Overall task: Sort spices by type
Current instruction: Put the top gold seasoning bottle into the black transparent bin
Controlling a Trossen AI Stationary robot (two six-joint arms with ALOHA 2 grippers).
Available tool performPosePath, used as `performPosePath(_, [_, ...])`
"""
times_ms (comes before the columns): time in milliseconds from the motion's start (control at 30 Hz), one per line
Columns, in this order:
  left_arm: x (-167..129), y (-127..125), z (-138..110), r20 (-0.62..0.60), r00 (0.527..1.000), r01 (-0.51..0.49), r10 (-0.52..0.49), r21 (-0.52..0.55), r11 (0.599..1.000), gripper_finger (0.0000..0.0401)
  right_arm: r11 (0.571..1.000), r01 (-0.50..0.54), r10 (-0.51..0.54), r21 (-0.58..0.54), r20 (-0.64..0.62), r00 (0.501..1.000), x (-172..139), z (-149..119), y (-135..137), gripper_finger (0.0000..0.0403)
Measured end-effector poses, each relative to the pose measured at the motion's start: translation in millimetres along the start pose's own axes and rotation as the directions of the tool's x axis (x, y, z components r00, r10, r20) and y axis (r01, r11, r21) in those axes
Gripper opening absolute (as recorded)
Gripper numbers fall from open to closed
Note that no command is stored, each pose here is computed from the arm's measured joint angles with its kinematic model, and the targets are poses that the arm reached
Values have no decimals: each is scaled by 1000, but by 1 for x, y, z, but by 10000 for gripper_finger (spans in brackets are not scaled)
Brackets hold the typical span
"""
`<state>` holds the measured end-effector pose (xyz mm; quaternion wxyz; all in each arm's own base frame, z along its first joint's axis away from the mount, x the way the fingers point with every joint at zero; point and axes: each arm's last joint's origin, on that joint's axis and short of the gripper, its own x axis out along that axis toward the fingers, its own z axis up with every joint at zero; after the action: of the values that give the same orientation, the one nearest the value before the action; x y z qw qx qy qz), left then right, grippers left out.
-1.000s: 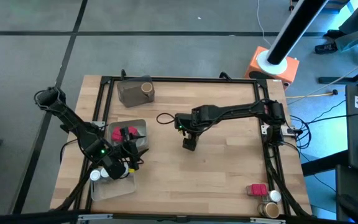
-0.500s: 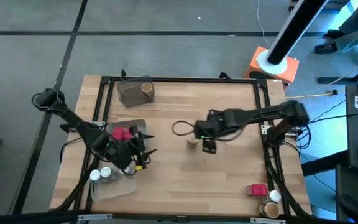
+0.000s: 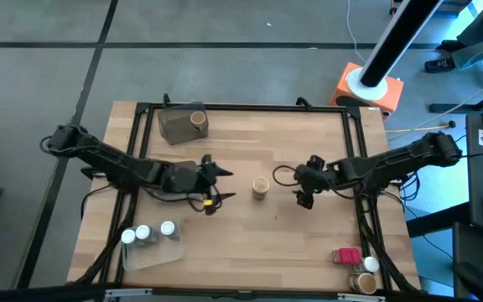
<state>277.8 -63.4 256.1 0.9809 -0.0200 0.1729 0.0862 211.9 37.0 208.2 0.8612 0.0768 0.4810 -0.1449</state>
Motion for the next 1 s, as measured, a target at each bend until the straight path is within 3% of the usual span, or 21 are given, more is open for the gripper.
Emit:
performPosePath(200, [49, 2, 12, -52, 998, 47, -45, 34, 998, 336, 1000, 9, -9, 8, 31, 999, 18, -23, -6, 356])
performPosePath(500, [101, -11, 15, -102, 995, 19, -18, 8, 1000, 332, 999, -18, 10, 48, 165, 986, 33, -30, -7, 356])
performPosePath(833, [127, -12, -6, -156, 986, -55, 57, 13, 998, 331, 998, 22, -35, 62, 212, 977, 38, -35, -10, 356])
performPosePath(1000, [133, -2, -11, -166, 976, -138, 137, 9, 990, 331, 999, 26, -33, 38, 204, 978, 39, -36, -10, 356])
